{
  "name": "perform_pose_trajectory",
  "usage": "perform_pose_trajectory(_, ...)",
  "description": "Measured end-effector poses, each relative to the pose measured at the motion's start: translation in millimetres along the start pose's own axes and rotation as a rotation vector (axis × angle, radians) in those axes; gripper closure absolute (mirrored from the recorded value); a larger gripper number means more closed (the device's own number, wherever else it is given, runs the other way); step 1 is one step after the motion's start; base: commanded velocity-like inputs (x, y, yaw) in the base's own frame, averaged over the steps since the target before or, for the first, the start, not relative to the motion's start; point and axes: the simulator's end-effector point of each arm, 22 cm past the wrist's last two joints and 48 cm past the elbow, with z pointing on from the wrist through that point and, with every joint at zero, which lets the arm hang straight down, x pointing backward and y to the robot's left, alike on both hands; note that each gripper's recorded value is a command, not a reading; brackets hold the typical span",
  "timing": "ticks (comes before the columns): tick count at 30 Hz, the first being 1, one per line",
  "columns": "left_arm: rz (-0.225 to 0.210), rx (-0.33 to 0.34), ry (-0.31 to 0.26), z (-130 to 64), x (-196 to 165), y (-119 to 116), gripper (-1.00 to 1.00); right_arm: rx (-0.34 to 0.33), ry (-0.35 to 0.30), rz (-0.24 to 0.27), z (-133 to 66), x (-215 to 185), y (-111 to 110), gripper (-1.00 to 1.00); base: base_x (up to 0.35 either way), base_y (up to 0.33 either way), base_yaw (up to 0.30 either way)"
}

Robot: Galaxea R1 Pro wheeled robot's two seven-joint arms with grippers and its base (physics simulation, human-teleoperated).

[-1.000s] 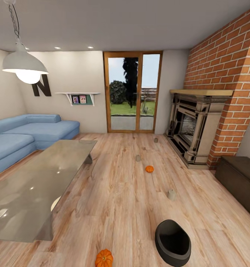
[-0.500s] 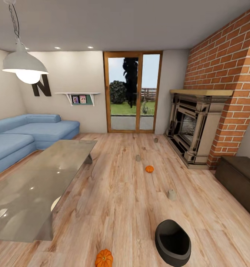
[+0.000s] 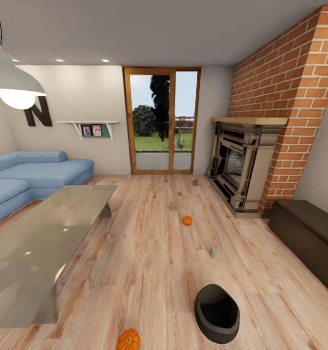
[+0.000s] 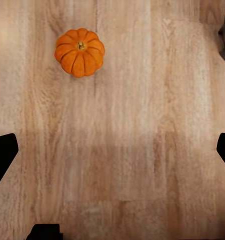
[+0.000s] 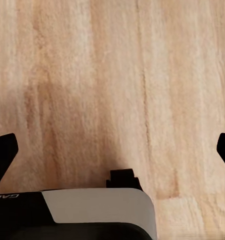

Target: Place each of the two pumpkins and all three candles from the living room inside a cabinet in the living room (use any cabinet), then make sure every cabinet is closed, and position the cauldron so it is next to a table in the living room.

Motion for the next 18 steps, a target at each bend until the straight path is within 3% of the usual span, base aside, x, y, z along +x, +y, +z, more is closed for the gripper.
perform_pose_trajectory(18,-0.005,-0.006,-0.001,-0.1,0.0,1.0,-1.00,-0.003,-0.003,0.003,-0.1,-0.6,3.2,-1.00,0.055,-0.259,-0.010)
